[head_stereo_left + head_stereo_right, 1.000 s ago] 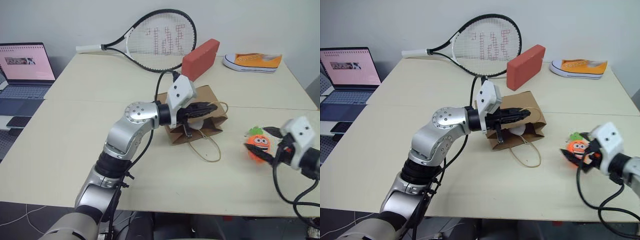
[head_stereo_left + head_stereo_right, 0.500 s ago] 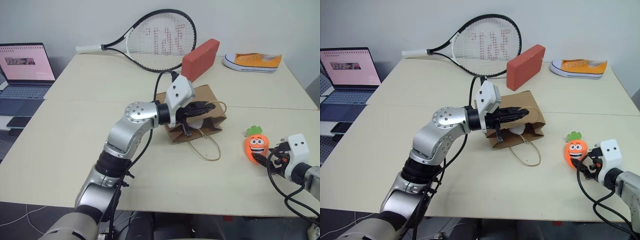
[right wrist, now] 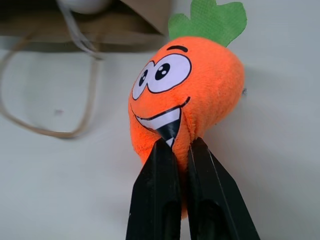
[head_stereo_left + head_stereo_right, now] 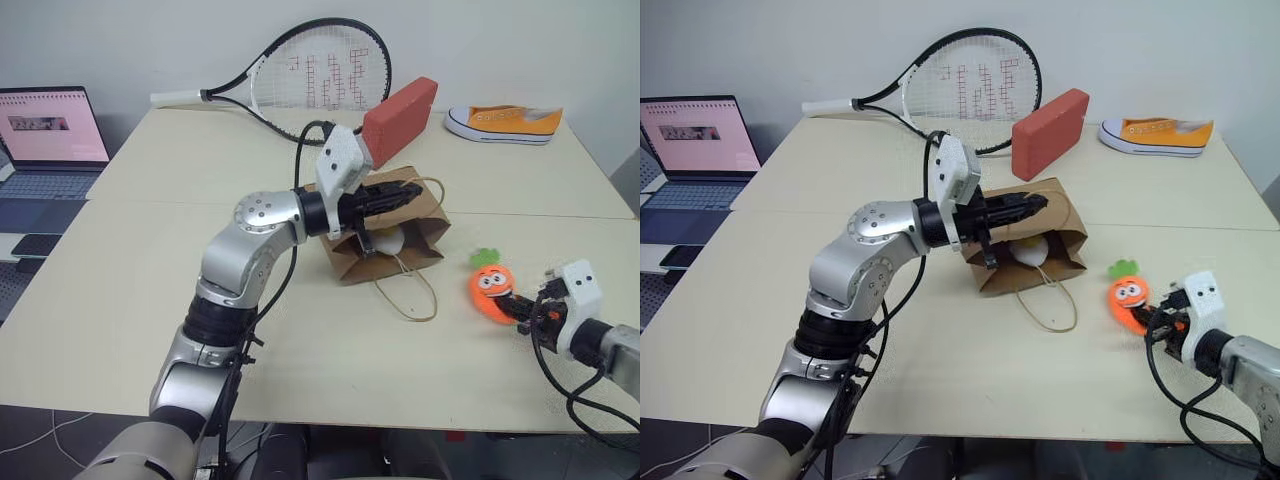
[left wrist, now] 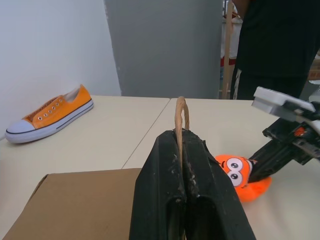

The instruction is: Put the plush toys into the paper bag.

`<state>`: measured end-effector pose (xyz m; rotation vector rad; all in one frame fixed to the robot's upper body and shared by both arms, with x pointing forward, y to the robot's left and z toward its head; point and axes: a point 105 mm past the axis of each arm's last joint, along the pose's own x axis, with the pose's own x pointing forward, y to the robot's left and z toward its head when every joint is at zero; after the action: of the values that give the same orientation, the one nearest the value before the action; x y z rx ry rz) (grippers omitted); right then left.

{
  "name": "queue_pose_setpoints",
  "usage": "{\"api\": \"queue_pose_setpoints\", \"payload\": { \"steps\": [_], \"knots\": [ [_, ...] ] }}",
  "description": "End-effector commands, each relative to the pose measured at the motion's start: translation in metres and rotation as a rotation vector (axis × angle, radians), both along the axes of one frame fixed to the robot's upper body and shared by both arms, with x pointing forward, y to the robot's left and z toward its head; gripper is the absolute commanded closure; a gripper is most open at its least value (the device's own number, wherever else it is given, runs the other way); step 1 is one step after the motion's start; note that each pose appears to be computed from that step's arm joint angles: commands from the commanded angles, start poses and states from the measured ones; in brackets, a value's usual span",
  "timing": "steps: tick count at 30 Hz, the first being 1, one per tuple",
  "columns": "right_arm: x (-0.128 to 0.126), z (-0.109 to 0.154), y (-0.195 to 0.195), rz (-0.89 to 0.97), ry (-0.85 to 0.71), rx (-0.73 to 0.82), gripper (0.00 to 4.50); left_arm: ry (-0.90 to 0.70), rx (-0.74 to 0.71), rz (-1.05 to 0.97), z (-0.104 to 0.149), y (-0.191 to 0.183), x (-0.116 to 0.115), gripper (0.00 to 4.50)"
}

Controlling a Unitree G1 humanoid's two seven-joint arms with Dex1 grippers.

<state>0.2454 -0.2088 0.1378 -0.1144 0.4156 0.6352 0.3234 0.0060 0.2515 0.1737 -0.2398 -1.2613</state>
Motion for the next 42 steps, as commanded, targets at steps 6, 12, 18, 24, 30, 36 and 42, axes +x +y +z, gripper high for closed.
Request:
{"api": "queue_pose_setpoints", "payload": {
  "steps": [6,12,18,24,30,36,42],
  "knots": [
    [0.006,0.017,0.068,0.184,-0.077,0.065,4.49,-0.029,-0.021,-0.047,0.012,-0.006,-0.013,4.5],
    [0.043,0.01,0.094,0.127,-0.118,0.066,4.49,-0.02,-0.019,-0.072,0.011,-0.008,-0.019,4.5],
    [0.071,0.014,0.119,0.104,-0.183,0.058,4.49,-0.013,-0.016,-0.084,0.011,-0.007,-0.023,4.5],
    [0.088,0.03,0.139,0.111,-0.242,0.082,4.49,-0.003,-0.02,-0.093,0.01,-0.01,-0.025,4.5],
    [0.1,0.033,0.15,0.1,-0.278,0.067,4.49,0.004,-0.026,-0.102,0.01,-0.013,-0.027,4.5],
    [0.107,0.025,0.146,0.067,-0.328,0.011,2.63,0.013,-0.036,-0.094,0.011,-0.013,-0.026,4.5],
    [0.104,0.019,0.146,0.077,-0.344,-0.01,0.48,0.015,-0.039,-0.074,0.012,-0.01,-0.022,4.5]
  ]
}}
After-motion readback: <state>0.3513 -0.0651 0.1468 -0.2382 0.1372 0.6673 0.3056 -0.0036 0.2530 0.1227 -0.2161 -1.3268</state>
